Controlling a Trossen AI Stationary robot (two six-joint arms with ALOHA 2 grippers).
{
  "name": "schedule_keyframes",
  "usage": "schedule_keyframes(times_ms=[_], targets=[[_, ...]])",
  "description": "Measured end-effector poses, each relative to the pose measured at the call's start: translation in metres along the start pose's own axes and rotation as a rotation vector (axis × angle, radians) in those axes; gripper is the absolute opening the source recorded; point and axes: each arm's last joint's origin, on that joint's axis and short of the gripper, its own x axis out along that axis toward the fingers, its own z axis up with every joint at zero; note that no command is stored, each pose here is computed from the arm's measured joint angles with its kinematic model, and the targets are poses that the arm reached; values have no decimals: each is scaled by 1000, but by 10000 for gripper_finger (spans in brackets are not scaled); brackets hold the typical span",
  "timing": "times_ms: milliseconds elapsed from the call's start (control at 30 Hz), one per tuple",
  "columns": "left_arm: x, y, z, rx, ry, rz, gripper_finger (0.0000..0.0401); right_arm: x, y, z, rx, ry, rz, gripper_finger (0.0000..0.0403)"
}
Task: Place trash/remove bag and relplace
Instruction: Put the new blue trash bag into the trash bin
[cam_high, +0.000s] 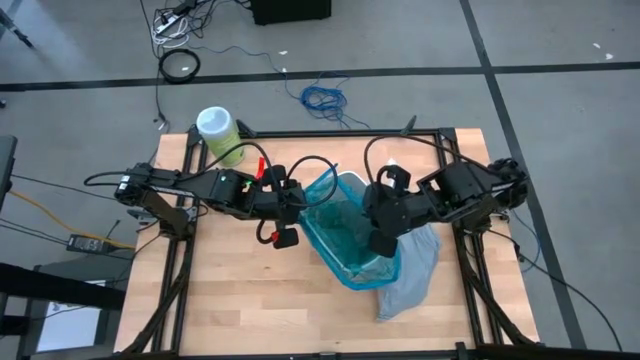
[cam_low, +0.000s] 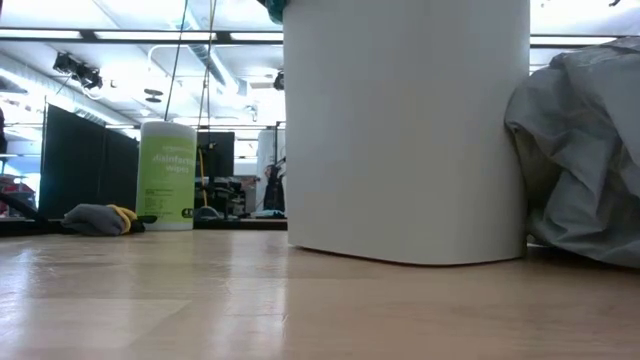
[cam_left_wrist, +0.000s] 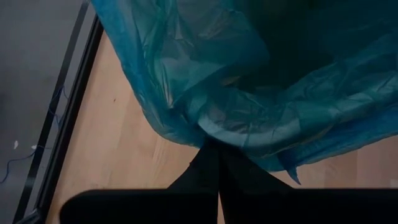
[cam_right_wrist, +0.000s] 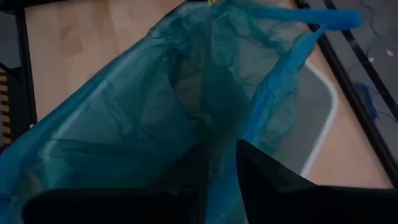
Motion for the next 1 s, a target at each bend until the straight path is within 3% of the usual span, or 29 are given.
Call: schedule_keyframes(times_ms=[400,733,1000], targets=[[0,0,0,2,4,0,1,-18,-24,1,27,-44,2,39],[0,0,0,2,5,0,1,-18,-23,0,-99,34,165,20],[0,0,0,2,4,0,1,-13,-33,5,-37,71,207,73]])
